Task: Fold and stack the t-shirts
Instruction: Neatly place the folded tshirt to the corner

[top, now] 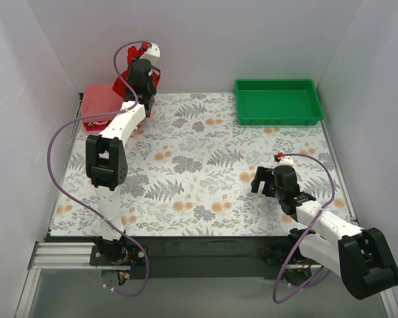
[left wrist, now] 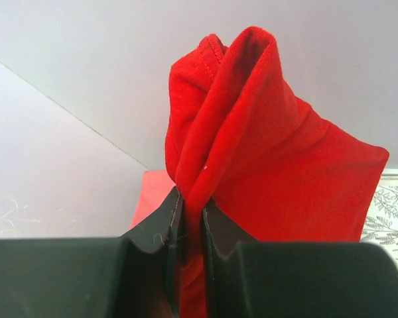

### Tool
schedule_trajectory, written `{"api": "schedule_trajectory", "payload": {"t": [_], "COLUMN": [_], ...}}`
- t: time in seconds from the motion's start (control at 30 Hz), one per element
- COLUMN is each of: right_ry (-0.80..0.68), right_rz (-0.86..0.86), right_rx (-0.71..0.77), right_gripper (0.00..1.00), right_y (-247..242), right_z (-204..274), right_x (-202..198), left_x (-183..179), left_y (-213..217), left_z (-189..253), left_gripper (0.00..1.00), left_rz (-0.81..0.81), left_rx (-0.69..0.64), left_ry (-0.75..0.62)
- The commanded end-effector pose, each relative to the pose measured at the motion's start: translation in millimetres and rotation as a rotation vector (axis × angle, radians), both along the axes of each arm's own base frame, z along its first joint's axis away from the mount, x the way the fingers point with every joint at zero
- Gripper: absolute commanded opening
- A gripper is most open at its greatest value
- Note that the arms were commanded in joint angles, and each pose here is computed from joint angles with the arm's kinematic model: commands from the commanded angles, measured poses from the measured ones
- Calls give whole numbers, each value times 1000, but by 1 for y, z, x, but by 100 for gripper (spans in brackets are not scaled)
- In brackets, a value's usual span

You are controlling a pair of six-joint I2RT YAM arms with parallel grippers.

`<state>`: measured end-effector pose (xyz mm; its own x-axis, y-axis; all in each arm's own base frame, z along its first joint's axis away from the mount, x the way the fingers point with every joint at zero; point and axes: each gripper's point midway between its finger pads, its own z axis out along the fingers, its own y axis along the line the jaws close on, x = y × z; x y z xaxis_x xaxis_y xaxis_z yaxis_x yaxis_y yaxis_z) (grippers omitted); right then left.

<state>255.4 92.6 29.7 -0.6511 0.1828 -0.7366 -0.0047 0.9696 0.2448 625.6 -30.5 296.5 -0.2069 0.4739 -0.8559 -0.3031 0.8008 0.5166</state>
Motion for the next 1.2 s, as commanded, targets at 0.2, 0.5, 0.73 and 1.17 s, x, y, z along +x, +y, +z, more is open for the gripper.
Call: {"api": "schedule_trajectory", "payload": {"t": [0.2, 0.5, 0.73, 1.17], "right_ry": [28, 46, 49, 42], "right_rz": [-20, -13, -8, -8], "right_rx": [-13, -13, -10, -7], "right_gripper": [98, 98, 98, 98], "right_y": [-5, -4, -3, -3], "right_z": [-8, -11, -12, -11], "right_x": [-6, -6, -7, -7], "left_x": [-17, -34, -43, -49], "left_y": [14, 17, 17, 26], "left_z": [68, 91, 107, 111], "left_gripper": [0, 0, 0, 0], "left_rz": [27, 27, 13, 32], "left_rx": [-25, -57, -64, -54], "left_ry": [-116, -139, -158, -167]}}
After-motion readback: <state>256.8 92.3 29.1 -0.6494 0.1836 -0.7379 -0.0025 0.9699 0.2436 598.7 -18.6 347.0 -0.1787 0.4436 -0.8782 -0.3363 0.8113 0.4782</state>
